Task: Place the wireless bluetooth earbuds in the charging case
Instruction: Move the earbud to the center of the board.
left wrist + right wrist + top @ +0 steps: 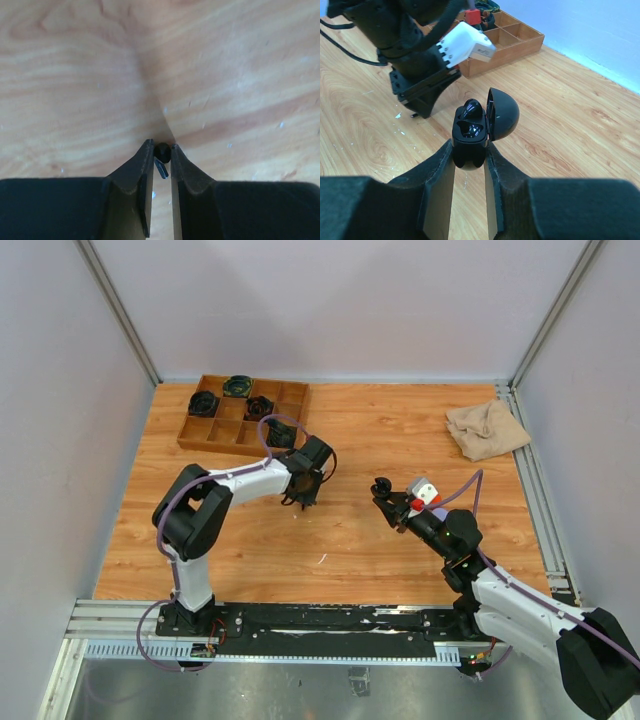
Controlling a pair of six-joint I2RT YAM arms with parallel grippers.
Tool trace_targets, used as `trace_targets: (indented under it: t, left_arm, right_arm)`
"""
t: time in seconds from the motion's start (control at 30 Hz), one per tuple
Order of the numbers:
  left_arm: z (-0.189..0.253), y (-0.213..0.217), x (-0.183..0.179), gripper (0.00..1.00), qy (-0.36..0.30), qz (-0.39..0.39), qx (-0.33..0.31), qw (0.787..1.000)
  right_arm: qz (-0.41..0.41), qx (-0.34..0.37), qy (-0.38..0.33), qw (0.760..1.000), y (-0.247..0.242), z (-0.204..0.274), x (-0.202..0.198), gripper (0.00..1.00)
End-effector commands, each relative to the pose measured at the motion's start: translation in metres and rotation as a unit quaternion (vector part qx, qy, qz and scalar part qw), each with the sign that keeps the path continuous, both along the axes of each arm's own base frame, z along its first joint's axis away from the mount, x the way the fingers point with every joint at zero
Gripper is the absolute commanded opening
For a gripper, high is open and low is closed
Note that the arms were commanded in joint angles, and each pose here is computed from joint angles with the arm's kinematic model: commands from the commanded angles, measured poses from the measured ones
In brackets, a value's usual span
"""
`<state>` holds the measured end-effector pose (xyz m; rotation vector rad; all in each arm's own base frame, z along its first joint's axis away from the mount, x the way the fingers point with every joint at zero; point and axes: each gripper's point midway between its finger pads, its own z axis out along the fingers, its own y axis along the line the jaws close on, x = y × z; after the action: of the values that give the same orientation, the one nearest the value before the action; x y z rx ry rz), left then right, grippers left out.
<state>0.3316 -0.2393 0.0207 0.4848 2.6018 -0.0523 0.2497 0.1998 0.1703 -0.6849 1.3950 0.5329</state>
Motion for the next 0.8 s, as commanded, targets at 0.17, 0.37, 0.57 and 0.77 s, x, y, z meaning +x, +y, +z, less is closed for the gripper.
trace_targets:
  t: [0.17, 0.37, 0.57, 0.77]
  left_arm:
    - [-0.007, 0.026, -0.053, 0.22, 0.043, -0.007, 0.010, 0.999]
    - [-0.004, 0.030, -0.059, 0.30, 0.046, 0.007, 0.017, 0.999]
    - [0.001, 0.035, -0.053, 0.44, 0.040, 0.048, 0.030, 0.998]
    - [0.000, 0.029, -0.052, 0.45, 0.050, 0.071, 0.021, 0.996]
  right_arm:
    - [-0.001, 0.011, -0.009, 1.000, -0.001, 0.007, 0.002, 0.03]
    - [0.005, 0.011, -0.005, 1.000, 0.001, 0.006, 0.001, 0.03]
    - [0.007, 0.012, -0.004, 1.000, 0.002, 0.007, 0.001, 0.03]
    - [0.006, 0.012, -0.003, 1.000, 0.001, 0.007, 0.001, 0.03]
